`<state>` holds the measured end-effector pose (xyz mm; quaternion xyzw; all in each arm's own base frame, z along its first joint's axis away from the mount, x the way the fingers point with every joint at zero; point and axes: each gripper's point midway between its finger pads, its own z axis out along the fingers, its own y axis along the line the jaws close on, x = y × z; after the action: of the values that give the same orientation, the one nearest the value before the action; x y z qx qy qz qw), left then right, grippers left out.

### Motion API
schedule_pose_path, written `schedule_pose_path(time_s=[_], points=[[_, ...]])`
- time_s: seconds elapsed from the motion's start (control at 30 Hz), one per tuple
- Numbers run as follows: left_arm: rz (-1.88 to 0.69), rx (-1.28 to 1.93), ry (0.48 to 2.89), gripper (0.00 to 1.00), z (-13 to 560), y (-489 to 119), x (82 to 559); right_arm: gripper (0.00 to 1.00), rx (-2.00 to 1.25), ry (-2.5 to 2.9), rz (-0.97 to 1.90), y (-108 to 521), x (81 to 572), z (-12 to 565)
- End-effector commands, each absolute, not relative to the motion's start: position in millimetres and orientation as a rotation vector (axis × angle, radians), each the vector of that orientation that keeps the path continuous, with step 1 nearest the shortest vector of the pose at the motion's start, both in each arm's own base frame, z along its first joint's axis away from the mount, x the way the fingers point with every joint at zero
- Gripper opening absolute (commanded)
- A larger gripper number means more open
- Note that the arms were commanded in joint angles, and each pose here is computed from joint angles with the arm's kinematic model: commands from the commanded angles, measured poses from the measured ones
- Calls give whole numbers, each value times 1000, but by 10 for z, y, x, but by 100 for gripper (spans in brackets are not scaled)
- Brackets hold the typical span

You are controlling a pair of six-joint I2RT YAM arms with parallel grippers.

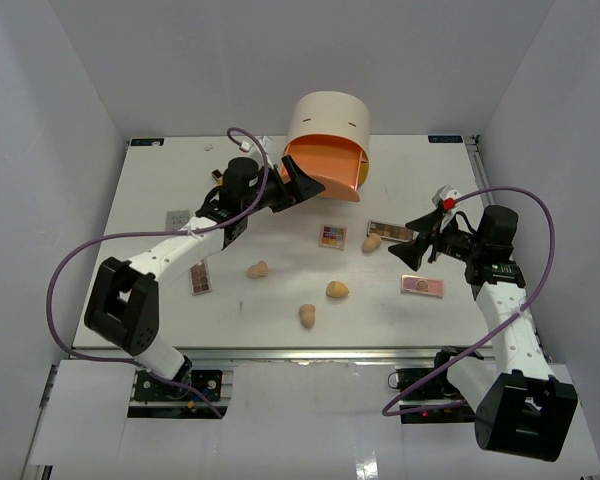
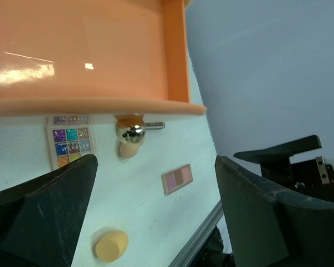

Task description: Organize the makeup

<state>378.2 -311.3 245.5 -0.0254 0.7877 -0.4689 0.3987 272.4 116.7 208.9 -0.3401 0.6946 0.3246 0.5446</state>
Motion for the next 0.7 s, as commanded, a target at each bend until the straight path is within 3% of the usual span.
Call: schedule_pose_path(time_s=[0.0, 0.1, 0.23, 0.43, 0.67], points=[[-1179, 137, 1857, 98, 2919, -3006, 3527, 91, -1046, 1495, 733, 1296, 2572, 2014], [-1146, 200, 1833, 98, 3040, -2925, 3403, 98, -1231, 1477, 691, 1409, 2479, 1797], [-1041, 289, 1794, 98, 3097, -2724, 3217, 90, -1597, 1410, 515, 1513, 2516, 1519], [-792, 331, 1778, 98, 2805, -2232, 2950, 77, -1813, 1497, 414, 1489, 2880, 1223], [-550, 312, 1762, 98, 2666, -1746, 2799, 78, -2046, 1515, 190, 1400, 3224, 875]])
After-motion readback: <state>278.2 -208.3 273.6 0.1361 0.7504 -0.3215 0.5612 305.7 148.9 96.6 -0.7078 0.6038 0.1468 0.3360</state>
